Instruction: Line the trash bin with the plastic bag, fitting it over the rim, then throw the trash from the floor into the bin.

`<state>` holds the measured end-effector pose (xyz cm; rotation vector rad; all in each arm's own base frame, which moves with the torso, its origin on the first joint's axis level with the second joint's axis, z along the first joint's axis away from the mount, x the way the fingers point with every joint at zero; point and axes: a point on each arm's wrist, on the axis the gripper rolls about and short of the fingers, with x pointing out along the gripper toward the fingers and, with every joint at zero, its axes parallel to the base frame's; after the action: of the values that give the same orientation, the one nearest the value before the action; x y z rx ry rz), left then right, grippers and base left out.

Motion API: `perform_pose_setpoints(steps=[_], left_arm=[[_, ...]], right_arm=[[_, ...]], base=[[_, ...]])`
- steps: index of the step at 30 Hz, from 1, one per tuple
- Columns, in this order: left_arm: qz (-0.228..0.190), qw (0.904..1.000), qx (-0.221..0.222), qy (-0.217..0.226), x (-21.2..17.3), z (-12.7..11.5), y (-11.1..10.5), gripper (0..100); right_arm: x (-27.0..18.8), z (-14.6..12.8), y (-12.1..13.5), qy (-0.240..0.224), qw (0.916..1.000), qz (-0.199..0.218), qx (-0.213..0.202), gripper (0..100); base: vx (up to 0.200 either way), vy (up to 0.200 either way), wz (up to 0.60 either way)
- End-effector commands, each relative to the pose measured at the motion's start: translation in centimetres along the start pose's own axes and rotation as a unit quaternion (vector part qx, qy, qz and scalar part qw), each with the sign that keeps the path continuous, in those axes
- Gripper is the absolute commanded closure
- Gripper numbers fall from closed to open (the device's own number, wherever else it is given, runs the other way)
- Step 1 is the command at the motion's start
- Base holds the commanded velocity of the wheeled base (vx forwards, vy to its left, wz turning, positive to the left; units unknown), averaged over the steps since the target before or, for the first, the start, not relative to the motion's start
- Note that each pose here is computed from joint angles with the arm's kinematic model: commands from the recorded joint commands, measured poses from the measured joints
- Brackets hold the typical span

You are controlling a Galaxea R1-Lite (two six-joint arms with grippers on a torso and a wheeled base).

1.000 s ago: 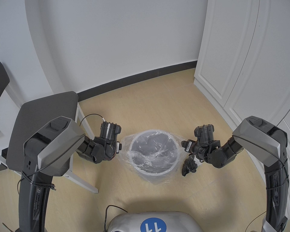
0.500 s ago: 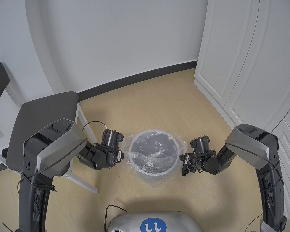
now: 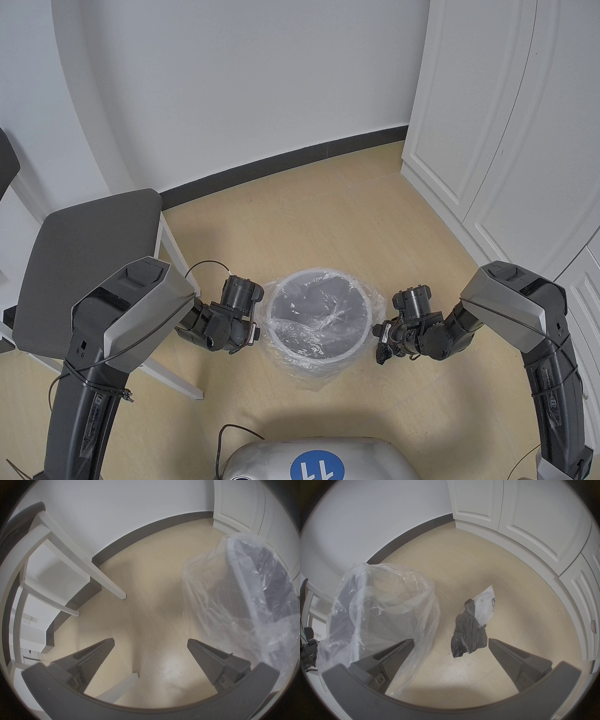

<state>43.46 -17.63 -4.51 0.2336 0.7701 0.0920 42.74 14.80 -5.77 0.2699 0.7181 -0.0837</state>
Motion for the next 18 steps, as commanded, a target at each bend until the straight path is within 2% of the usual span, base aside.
perform_pose_setpoints(steps=[1,4,7,9,13,18], left_arm=[[0.011,0.9999,0.001,0.011,0.9,0.0,0.0,0],[0.034,0.9994,0.000,0.010,0.4,0.1,0.5,0],[0.037,0.9992,-0.009,0.009,-2.8,0.4,1.7,0],[0.032,0.9994,-0.010,0.005,-5.3,0.5,2.2,0],[0.018,0.9990,-0.027,-0.031,-10.0,1.3,3.0,0],[-0.015,0.9968,-0.024,-0.075,-14.7,2.6,2.1,0]], right_arm=[[0.0,-0.4,-0.2,0.007,0.9999,-0.005,-0.007,0],[-0.6,-1.1,-0.7,0.015,0.9994,-0.013,-0.028,0],[-2.5,-0.3,-0.4,0.010,0.9992,-0.005,-0.038,0],[-3.9,0.5,-0.1,0.003,0.9992,0.004,-0.040,0],[-6.6,2.0,0.0,-0.012,0.9991,0.014,-0.037,0],[-7.6,2.3,-0.1,-0.009,0.9989,0.027,-0.038,0]], base=[[0.000,0.000,0.00],[0.000,0.000,0.00],[0.000,0.000,0.00],[0.000,0.000,0.00],[0.000,0.000,0.00],[0.000,0.000,0.00]])
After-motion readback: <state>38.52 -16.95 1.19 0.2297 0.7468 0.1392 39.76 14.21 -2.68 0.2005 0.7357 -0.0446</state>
